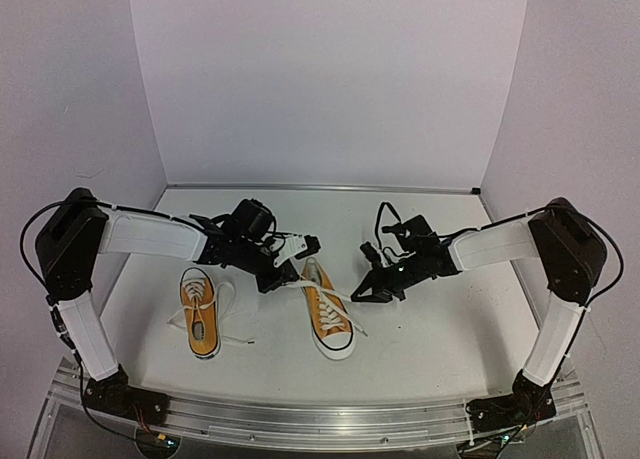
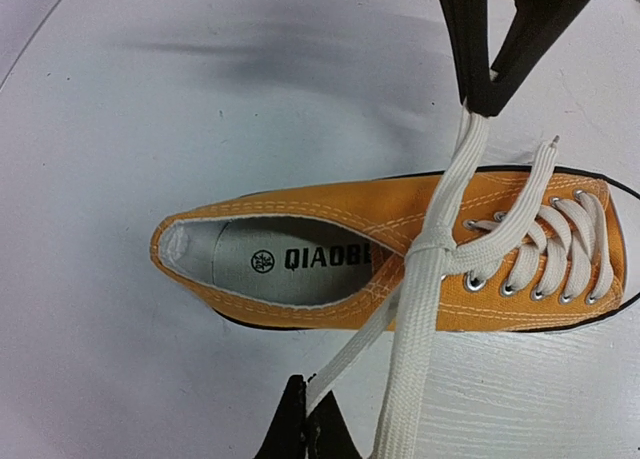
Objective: Tie the shoes
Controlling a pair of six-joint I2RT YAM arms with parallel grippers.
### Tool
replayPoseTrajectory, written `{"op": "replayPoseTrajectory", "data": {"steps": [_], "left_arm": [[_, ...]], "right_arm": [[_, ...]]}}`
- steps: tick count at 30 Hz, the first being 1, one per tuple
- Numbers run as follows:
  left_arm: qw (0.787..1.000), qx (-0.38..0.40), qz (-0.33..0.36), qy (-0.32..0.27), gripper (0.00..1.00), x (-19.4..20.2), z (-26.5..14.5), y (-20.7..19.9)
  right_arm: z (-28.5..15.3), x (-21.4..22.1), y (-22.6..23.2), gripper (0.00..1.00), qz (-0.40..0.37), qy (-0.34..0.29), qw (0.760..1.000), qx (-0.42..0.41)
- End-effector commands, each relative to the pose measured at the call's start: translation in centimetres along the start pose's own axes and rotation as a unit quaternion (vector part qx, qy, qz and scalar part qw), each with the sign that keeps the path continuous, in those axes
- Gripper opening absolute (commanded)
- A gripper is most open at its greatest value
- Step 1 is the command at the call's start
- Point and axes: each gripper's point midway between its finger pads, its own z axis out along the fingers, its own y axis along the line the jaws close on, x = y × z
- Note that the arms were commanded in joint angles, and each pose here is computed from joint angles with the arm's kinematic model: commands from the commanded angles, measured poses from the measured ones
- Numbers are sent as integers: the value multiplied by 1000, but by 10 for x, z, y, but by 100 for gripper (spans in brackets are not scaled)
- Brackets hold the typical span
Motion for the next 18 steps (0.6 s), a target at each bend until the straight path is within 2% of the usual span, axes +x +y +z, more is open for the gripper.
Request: {"op": "replayPoseTrajectory", "data": {"steps": [1,12,13,16,18], "left_arm": [[996,-60,-42,-43,0,-16,-26,31],[995,-57,-62,-55,0,-12,-28,36],[995,-52,-65,-58,3,-15,-28,35],[993,-48,-82,-74,20,-22,-33,34],[991,-50,-87,-90,26,-26,-40,33]], "right_arm": [[-5,-1,2,0,-5,-11,1000,10],[-7,0,3,0,-5,-12,1000,9],[-6,0,3,0,-5,-11,1000,7],[-4,-1,5,0,-4,-7,1000,1],[-3,-2,7,0,-5,-6,1000,-1]]}}
